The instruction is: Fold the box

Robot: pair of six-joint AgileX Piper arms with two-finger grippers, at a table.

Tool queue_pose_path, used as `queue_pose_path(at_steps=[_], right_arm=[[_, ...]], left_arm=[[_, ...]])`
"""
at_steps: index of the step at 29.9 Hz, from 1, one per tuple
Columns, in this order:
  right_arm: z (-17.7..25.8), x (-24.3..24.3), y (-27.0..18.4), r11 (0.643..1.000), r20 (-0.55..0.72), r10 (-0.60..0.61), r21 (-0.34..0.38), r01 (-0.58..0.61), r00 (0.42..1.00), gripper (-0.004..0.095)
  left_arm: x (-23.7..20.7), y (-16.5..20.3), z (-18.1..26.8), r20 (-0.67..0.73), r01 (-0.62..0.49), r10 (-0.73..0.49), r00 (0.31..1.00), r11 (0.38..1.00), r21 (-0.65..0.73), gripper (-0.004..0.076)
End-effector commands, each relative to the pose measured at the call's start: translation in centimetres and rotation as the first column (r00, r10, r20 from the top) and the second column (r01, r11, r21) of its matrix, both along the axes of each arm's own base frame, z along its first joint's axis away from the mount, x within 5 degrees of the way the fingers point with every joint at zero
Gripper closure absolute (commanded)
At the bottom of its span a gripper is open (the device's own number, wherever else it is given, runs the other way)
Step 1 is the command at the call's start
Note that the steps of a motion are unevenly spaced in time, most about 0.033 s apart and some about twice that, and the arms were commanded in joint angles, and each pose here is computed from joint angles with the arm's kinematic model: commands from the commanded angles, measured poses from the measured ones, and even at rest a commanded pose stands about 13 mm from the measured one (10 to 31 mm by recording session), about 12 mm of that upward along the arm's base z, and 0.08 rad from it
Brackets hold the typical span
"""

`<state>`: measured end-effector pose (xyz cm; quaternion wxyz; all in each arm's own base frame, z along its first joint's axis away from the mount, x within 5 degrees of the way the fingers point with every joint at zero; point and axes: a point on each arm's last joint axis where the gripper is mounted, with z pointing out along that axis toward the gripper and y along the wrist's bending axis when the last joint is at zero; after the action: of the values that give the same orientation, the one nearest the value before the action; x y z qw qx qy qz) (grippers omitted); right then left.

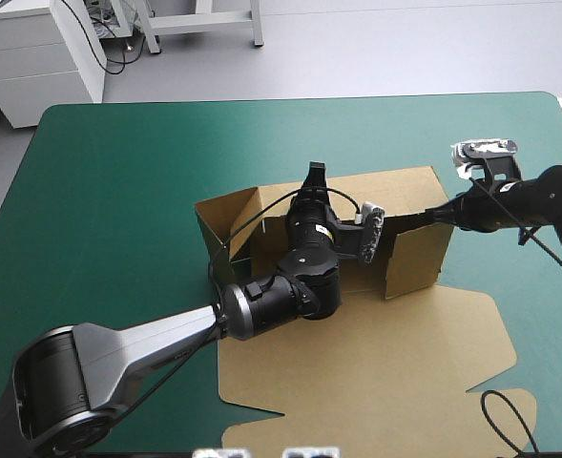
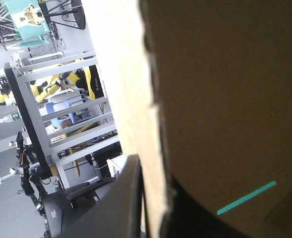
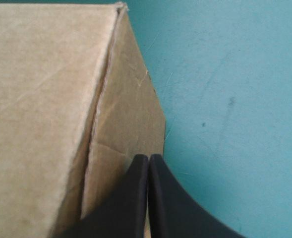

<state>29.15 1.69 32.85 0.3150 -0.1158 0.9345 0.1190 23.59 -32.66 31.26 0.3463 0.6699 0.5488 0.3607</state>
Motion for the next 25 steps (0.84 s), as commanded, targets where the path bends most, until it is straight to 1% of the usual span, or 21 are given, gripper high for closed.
queue_pose_path(at_steps=[1,5,8,12,14,15,17,19,20,23,25], right_arm=[[2.5,-1.3,-0.1,1.0,0.13,-0.007,0.004,0.006,0.991,0.0912],[3.0,-2.3,-0.1,1.0,0.169,-0.01,-0.003,0.011,0.985,0.0912],[2.8,-2.7,-0.1,1.0,0.153,-0.001,-0.008,0.003,0.988,0.0912],[2.5,-3.1,0.0,0.997,0.112,0.061,-0.061,-0.054,0.992,0.0895],[2.3,-3.3,-0.1,0.997,0.082,0.05,-0.067,-0.044,0.995,0.0828],[2.2,-3.4,-0.3,0.996,0.068,0.046,-0.082,-0.04,0.997,0.0786],[1.9,-3.6,-0.5,0.992,0.037,0.051,-0.12,-0.046,0.998,0.0654],[1.7,-3.8,-0.6,0.989,0.003,0.063,-0.137,-0.062,0.998,0.0568],[1.7,-3.9,-0.6,0.987,-0.008,0.071,-0.144,-0.071,0.997,0.0545],[1.7,-3.9,-0.6,0.977,0.008,0.122,-0.178,-0.118,0.993,0.054],[1.8,-3.6,-0.4,0.974,0.045,0.157,-0.174,-0.147,0.987,0.054]], left_arm=[[-1.1,-0.4,0.3,-0.078,0.021,-0.029,0.997,0.995,-0.099,0.0731],[-1.2,-0.4,0.2,-0.085,0.019,-0.028,0.996,0.995,-0.102,0.0731],[-1.2,-0.5,0.2,-0.09,0.019,-0.029,0.996,0.994,-0.105,0.0731],[-1.2,-0.5,0.2,-0.09,0.019,-0.029,0.996,0.994,-0.105,0.0731],[-1.2,-0.5,0.2,-0.09,0.019,-0.029,0.996,0.994,-0.105,0.0731],[-1.2,-0.5,0.2,-0.089,0.021,-0.03,0.996,0.994,-0.107,0.0731],[-1.2,-0.5,0.2,-0.089,0.024,-0.034,0.995,0.994,-0.109,0.0731],[-1.2,-0.5,0.2,-0.089,0.026,-0.036,0.995,0.994,-0.11,0.0731],[-1.2,-0.5,0.2,-0.089,0.026,-0.036,0.995,0.994,-0.11,0.0731],[-1.2,-0.5,0.2,-0.088,0.027,-0.037,0.995,0.993,-0.111,0.0731],[-1.2,-0.6,0.2,-0.098,0.022,-0.034,0.995,0.993,-0.12,0.0731]])
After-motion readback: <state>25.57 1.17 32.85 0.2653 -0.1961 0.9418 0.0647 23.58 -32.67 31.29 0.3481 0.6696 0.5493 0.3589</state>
